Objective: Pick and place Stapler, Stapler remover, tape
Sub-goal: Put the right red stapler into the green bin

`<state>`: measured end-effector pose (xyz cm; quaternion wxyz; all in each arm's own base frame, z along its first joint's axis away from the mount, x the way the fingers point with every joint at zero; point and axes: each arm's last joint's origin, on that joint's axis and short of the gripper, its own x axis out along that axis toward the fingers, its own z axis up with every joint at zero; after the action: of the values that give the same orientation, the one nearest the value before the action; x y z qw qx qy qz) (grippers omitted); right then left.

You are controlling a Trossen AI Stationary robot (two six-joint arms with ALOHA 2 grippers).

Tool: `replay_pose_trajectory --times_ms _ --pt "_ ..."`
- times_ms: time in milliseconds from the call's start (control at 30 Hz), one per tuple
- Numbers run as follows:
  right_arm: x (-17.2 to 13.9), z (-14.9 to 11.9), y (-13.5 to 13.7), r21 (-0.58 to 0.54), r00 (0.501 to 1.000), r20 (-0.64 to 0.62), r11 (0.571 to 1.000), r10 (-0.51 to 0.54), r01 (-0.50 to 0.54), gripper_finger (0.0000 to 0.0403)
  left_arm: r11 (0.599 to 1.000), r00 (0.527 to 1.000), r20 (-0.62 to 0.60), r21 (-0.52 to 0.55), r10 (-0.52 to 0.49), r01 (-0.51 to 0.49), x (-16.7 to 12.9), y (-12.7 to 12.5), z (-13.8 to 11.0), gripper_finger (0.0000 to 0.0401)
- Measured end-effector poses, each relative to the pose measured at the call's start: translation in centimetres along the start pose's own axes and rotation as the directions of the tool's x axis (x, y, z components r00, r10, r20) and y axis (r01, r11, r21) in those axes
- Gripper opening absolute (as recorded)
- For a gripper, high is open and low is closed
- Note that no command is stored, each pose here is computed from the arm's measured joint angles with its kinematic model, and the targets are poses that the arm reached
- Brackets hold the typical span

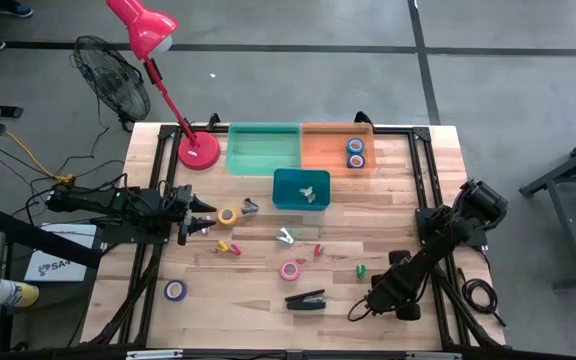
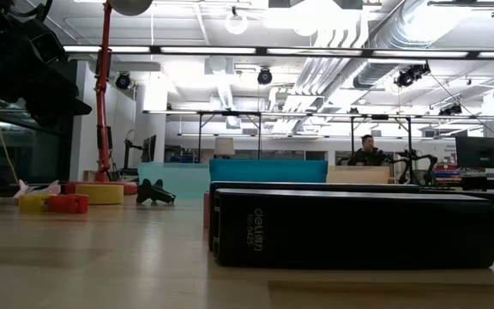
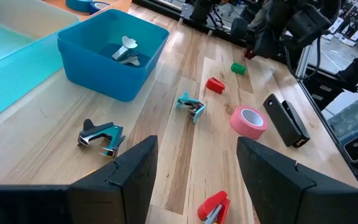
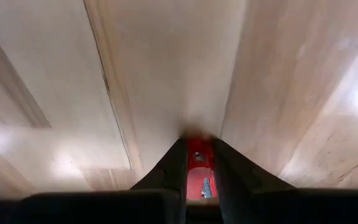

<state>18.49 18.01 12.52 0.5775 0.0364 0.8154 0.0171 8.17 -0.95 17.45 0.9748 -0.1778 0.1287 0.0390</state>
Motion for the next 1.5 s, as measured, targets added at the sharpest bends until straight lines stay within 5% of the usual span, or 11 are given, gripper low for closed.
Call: replay_pose_trajectory --times_ms 200,533,867,1500 --pt "-2.2 0.2 -1.1 0.119 0.988 0.154 0.993 -0.03 0.012 0.0044 1.0 1.0 0.0 0.0 0.0 0.0 0.0 0.0 0.0 0.0217" --pt "-7.3 0.6 -4.6 0.249 0.906 0.423 0.957 0.03 -0.148 0.0044 1.0 1.0 0.0 0.0 0.0 0.0 0.0 0.0 0.0 0.0217" --pt "-12.1 1.3 -8.5 0.266 0.692 0.722 0.926 -0.006 -0.27 0.0044 1.0 1.0 0.0 0.0 0.0 0.0 0.0 0.0 0.0 0.0217" --pt "-17.2 4.7 -14.5 0.198 0.271 0.955 0.936 -0.117 -0.292 0.0044 0.995 0.997 -0.01 -0.066 -0.075 0.075 0.0 -0.3 0.1 0.0217"
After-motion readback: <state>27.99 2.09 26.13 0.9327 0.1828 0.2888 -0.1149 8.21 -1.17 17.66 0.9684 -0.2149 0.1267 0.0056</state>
